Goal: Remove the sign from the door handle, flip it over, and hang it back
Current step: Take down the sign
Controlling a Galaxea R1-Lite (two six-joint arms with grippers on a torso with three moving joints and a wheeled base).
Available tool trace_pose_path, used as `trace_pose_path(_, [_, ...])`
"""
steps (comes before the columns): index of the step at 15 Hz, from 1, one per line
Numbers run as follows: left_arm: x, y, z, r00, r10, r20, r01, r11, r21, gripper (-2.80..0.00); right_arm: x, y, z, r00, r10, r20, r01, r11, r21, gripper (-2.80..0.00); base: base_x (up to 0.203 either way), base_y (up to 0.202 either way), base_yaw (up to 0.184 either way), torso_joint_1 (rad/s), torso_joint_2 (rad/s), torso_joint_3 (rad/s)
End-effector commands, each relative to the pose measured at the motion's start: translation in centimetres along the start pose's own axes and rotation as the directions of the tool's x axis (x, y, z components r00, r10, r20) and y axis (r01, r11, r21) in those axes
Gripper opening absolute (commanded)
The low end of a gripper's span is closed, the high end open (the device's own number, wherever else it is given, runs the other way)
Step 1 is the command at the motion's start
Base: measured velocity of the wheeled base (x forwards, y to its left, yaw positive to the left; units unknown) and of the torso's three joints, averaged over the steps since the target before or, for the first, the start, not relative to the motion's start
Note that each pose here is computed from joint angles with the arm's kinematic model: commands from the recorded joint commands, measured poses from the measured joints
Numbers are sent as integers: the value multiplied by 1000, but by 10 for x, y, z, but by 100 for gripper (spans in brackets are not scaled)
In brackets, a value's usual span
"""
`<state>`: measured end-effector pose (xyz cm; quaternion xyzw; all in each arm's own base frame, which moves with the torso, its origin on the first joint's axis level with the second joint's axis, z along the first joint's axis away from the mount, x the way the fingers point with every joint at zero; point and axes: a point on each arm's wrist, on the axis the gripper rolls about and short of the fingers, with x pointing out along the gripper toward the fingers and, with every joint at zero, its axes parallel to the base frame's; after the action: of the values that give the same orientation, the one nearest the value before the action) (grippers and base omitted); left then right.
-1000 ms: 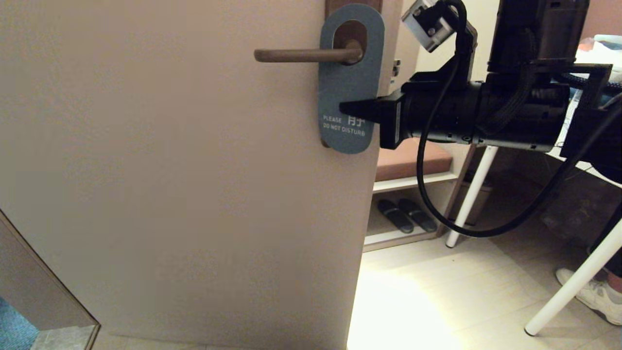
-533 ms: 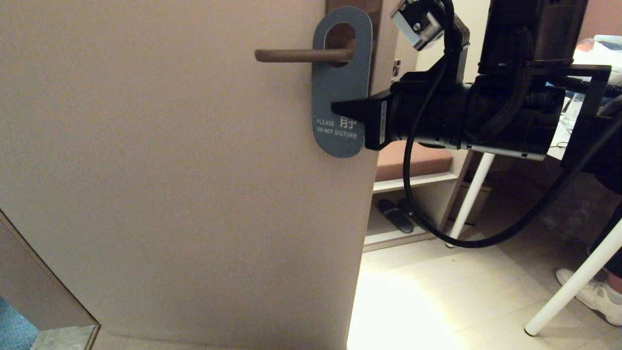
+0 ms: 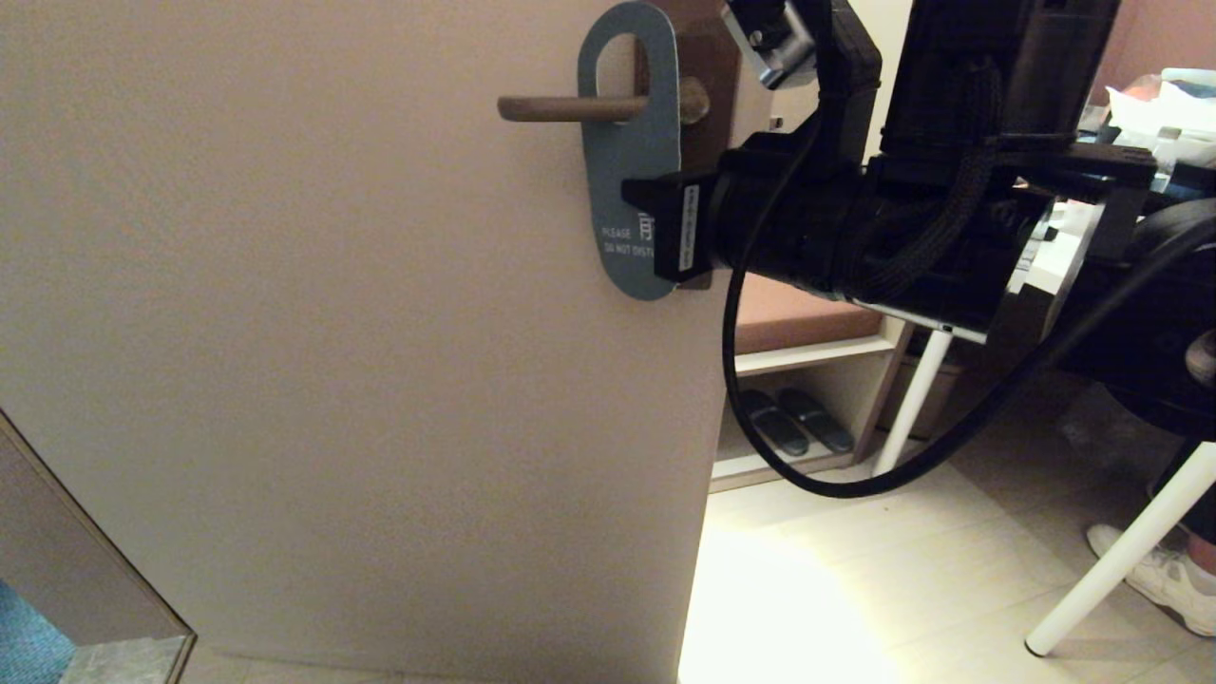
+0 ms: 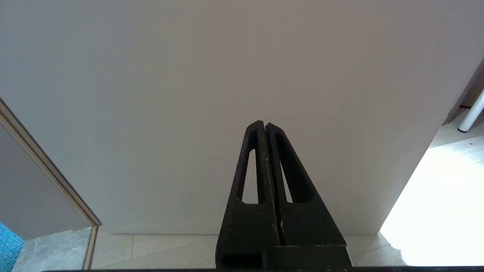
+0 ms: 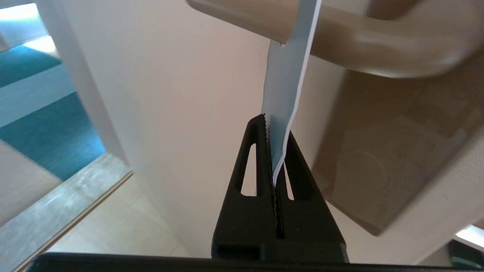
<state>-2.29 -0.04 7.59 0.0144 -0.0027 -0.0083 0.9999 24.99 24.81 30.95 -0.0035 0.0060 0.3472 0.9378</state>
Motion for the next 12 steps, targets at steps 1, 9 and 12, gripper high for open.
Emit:
trace_pose_path(1, [0,0,0,1000,0,-1,0,1000,0,-280,7,7,-6,1000,-8,-9,8,1000,-1,-280,0,0,0,0,0,0])
trace_pose_path(9, [0,0,0,1000,0,-1,0,1000,0,-280,32,37,-18,994,-99,50,98,995,13,-280,0,0,0,0,0,0])
trace_pose_path(12, [0,0,0,1000,0,-1,0,1000,0,-280,44,47,-19,992,-110,66,109,994,20,-280,0,0,0,0,0,0])
